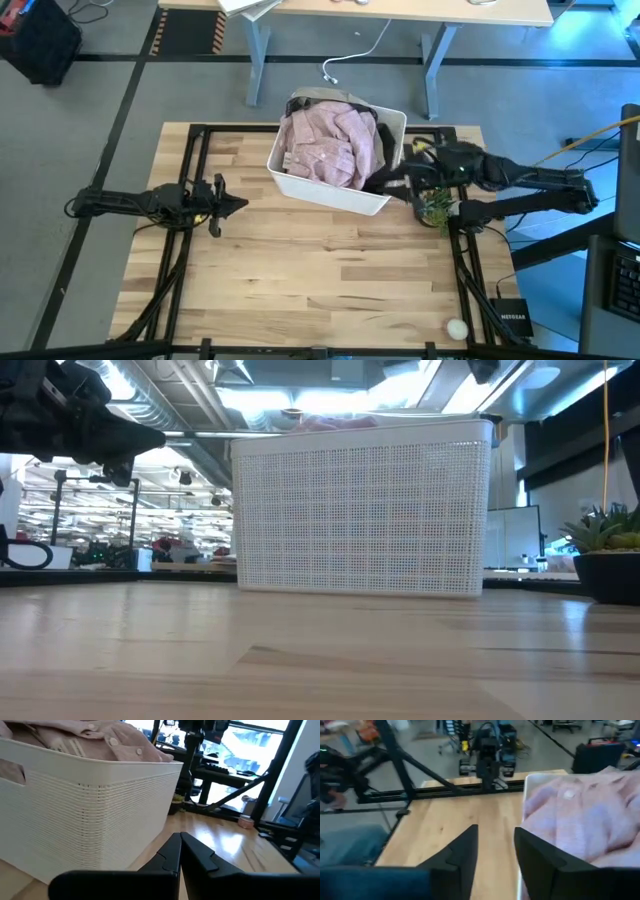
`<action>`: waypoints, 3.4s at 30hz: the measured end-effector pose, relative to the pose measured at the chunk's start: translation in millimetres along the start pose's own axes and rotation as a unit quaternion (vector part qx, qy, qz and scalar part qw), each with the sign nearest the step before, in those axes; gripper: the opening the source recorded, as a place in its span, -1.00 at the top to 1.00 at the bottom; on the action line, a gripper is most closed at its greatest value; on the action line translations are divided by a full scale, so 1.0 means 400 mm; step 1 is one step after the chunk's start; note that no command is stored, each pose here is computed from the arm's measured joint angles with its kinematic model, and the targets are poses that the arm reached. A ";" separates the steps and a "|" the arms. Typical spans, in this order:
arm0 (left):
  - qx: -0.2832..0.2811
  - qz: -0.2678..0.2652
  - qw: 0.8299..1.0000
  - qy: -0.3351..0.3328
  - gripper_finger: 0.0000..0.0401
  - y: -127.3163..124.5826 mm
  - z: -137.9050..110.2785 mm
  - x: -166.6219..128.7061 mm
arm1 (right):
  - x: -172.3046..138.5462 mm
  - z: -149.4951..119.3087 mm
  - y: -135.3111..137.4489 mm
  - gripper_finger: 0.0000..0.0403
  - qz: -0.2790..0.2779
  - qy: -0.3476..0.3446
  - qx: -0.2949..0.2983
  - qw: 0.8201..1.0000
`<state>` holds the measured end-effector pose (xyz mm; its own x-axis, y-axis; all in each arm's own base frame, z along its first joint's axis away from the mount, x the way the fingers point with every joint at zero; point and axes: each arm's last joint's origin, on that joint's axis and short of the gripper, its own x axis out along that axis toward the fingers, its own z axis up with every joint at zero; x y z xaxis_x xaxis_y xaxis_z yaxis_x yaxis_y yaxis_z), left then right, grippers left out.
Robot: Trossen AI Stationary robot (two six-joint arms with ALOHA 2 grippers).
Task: Sort clothes
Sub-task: Return to Home Position
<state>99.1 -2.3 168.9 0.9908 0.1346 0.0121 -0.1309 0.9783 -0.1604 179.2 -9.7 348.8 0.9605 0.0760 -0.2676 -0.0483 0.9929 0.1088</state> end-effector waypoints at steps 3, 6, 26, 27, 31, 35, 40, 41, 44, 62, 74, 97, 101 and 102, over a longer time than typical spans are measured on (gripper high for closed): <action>-0.011 -0.001 1.000 -0.001 1.00 0.000 0.000 0.000 | -0.022 -0.056 0.001 0.46 0.016 -0.035 0.010 0.999; -0.005 -0.002 1.000 -0.005 1.00 -0.001 0.003 0.000 | -0.041 -0.111 0.002 0.63 0.029 -0.057 0.020 0.998; 0.027 -0.039 0.997 -0.065 1.00 -0.007 0.029 -0.008 | -0.094 -0.353 -0.007 0.96 0.042 -0.132 0.029 0.990; 0.027 -0.039 0.997 -0.067 1.00 -0.007 0.030 -0.008 | -0.094 -0.364 -0.008 0.97 0.042 -0.134 0.029 0.990; 0.016 -0.040 0.996 -0.077 1.00 -0.008 0.034 -0.009 | -0.092 -0.409 -0.011 0.96 0.048 -0.146 0.026 0.988; 0.015 -0.039 0.996 -0.075 1.00 -0.008 0.034 -0.009 | -0.097 -0.442 -0.012 0.91 0.050 -0.172 0.021 0.984; 0.016 -0.031 0.997 -0.074 1.00 -0.006 0.033 -0.009 | -0.079 -0.481 -0.020 0.94 0.038 -0.163 0.025 0.986; 0.018 -0.031 0.997 -0.073 1.00 -0.006 0.032 -0.008 | -0.077 -0.484 -0.021 0.94 0.028 -0.159 0.026 0.986; 0.029 -0.029 0.997 -0.069 1.00 -0.006 0.030 -0.008 | -0.077 -0.485 -0.024 0.94 0.012 -0.159 0.020 0.987; 0.061 -0.028 0.998 -0.018 1.00 -0.003 0.005 -0.006 | -0.073 -0.493 -0.034 0.91 -0.054 -0.147 0.031 0.987; 0.055 -0.010 0.998 -0.039 1.00 -0.002 0.015 -0.006 | -0.073 -0.493 -0.034 0.91 -0.054 -0.146 0.032 0.987; 0.064 0.023 0.997 -0.023 0.99 0.004 0.007 -0.006 | -0.073 -0.493 -0.034 0.91 -0.054 -0.146 0.032 0.987; 0.063 0.023 0.997 -0.023 0.99 0.004 0.007 -0.006 | -0.073 -0.493 -0.034 0.91 -0.054 -0.146 0.032 0.987; 0.059 0.023 0.998 -0.023 0.99 0.004 0.006 -0.006 | -0.073 -0.493 -0.034 0.91 -0.054 -0.146 0.032 0.987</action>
<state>96.5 -0.5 171.1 0.9815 0.1837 0.0533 -0.1815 0.9824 -0.0440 97.8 -7.4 166.1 0.9976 -0.0686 0.0063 0.0668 0.9853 0.1572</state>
